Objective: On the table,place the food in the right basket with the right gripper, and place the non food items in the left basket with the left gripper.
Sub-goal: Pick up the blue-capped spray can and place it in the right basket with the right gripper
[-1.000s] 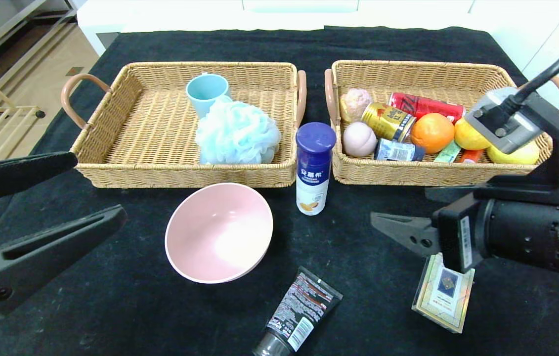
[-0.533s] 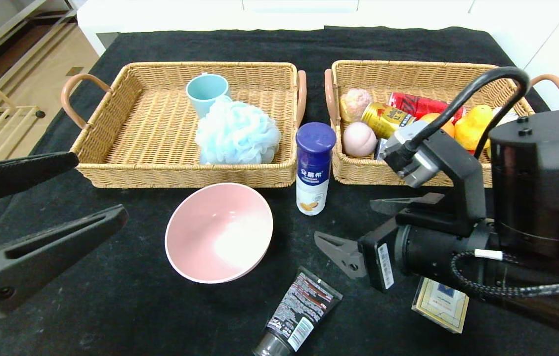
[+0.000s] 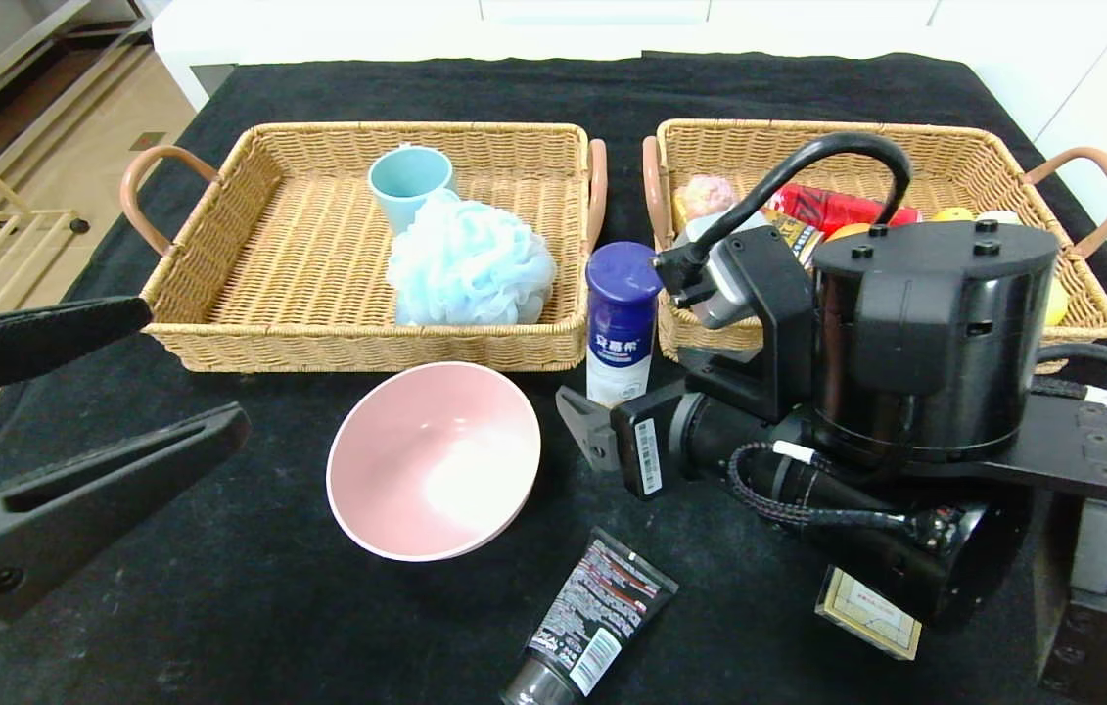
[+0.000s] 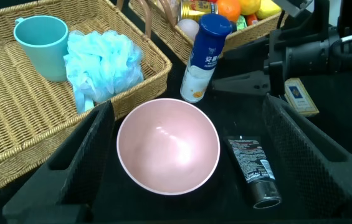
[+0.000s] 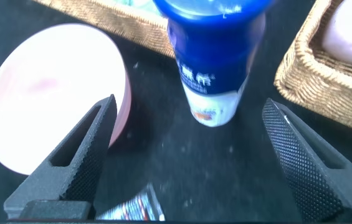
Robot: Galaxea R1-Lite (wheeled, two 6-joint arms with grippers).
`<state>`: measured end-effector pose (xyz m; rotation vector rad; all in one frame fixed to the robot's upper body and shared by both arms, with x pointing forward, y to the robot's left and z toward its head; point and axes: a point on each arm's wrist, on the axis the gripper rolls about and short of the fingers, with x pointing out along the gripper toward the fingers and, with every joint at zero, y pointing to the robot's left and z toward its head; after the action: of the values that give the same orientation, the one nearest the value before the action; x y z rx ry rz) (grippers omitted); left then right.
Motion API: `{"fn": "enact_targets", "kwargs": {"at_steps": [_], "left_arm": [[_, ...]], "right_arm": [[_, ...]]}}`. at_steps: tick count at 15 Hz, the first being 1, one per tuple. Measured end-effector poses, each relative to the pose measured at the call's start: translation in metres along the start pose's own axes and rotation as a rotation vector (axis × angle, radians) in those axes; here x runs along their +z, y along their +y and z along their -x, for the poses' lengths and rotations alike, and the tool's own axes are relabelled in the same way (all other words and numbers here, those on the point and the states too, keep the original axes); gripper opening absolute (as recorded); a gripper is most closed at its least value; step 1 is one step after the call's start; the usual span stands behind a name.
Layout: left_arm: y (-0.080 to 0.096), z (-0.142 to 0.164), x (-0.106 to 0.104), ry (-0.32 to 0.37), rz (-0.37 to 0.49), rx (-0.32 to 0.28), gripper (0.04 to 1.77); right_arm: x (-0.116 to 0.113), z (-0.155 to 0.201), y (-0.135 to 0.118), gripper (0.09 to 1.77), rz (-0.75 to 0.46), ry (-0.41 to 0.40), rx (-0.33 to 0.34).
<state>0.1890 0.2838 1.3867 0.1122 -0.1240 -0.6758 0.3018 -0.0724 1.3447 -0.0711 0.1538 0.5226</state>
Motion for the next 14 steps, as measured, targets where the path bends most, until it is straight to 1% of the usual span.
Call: {"fn": "enact_targets", "kwargs": {"at_steps": [2, 9, 12, 14], "left_arm": [[0.0, 0.0, 0.001, -0.004, -0.001, 0.0, 1.72], [0.0, 0.001, 0.001, -0.005, -0.001, 0.001, 1.72], [0.0, 0.001, 0.001, -0.005, -0.001, 0.0, 1.72], [0.0, 0.001, 0.001, -0.005, -0.001, 0.0, 1.72]], "right_arm": [[-0.002, -0.007, -0.001, 1.7, -0.009, -0.02, -0.031], [-0.004, -0.026, -0.002, 1.7, -0.039, -0.082, -0.091], [0.0, -0.03, -0.002, 1.7, -0.057, -0.117, -0.098], [-0.001, -0.033, -0.002, 1.7, -0.059, -0.121, -0.1]]}}
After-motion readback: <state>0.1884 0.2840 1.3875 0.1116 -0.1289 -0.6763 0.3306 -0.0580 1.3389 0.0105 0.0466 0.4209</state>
